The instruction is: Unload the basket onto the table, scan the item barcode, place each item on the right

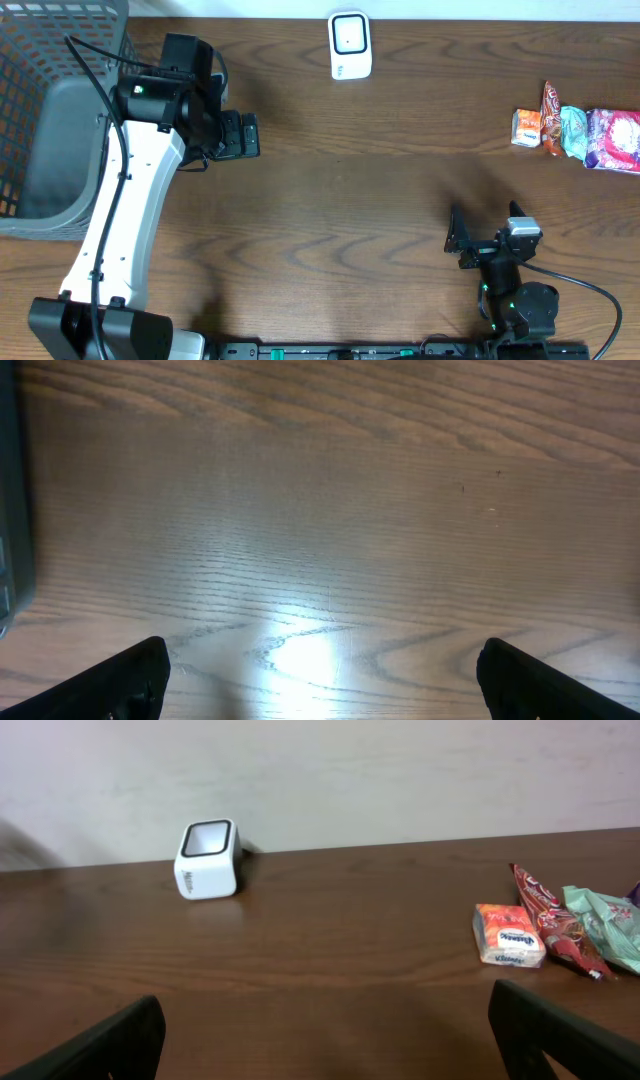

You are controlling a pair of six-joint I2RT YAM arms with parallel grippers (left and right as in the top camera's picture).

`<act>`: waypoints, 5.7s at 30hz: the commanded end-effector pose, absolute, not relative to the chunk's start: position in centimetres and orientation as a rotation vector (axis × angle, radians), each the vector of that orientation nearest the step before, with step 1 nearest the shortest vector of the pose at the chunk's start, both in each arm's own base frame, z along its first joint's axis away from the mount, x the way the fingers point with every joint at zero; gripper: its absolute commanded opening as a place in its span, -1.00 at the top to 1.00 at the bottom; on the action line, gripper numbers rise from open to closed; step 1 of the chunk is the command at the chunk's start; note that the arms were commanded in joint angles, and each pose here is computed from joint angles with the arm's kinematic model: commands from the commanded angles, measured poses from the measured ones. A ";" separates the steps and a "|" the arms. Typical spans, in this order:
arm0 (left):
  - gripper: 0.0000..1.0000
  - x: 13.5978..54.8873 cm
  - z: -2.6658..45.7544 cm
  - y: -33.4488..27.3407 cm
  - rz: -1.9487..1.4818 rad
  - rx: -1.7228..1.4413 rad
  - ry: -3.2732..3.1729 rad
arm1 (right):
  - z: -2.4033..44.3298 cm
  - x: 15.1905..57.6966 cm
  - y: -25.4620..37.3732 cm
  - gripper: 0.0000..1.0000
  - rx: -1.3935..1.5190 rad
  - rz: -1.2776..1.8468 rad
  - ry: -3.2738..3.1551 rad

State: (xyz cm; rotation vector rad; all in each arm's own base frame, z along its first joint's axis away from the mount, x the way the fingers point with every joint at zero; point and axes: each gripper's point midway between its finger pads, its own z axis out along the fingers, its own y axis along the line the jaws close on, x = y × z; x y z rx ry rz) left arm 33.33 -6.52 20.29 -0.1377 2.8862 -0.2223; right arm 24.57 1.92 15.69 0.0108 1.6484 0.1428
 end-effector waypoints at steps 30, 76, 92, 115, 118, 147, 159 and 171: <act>-0.96 33.3 20.1 -6.4 -0.218 -0.147 2.893 | 15.6 24.5 1.7 -0.99 0.053 0.156 1.651; -0.96 33.3 20.1 -6.4 -0.218 -0.147 2.893 | 15.6 24.5 1.7 -0.99 0.051 0.152 1.652; -0.96 33.3 20.1 -6.4 -0.218 -0.147 2.893 | 15.6 24.5 1.7 -0.99 0.051 0.152 1.652; -0.96 33.3 20.1 -6.4 -0.218 -0.147 2.893 | 15.6 24.5 1.7 -0.99 -0.035 0.078 1.651; -0.96 33.3 20.1 -6.4 -0.218 -0.147 2.893 | 15.6 24.5 1.8 -0.98 -0.061 0.059 1.650; -0.96 33.3 20.1 -6.4 -0.218 -0.147 2.893 | 15.5 24.5 1.9 -0.99 -0.069 0.058 1.650; -0.96 33.3 20.1 -6.4 -0.218 -0.147 2.893 | 15.5 24.5 1.9 -0.98 -0.069 0.058 1.650; -0.96 33.3 20.1 -6.4 -0.218 -0.147 2.893 | 15.6 24.5 1.9 -0.98 -0.069 0.058 1.646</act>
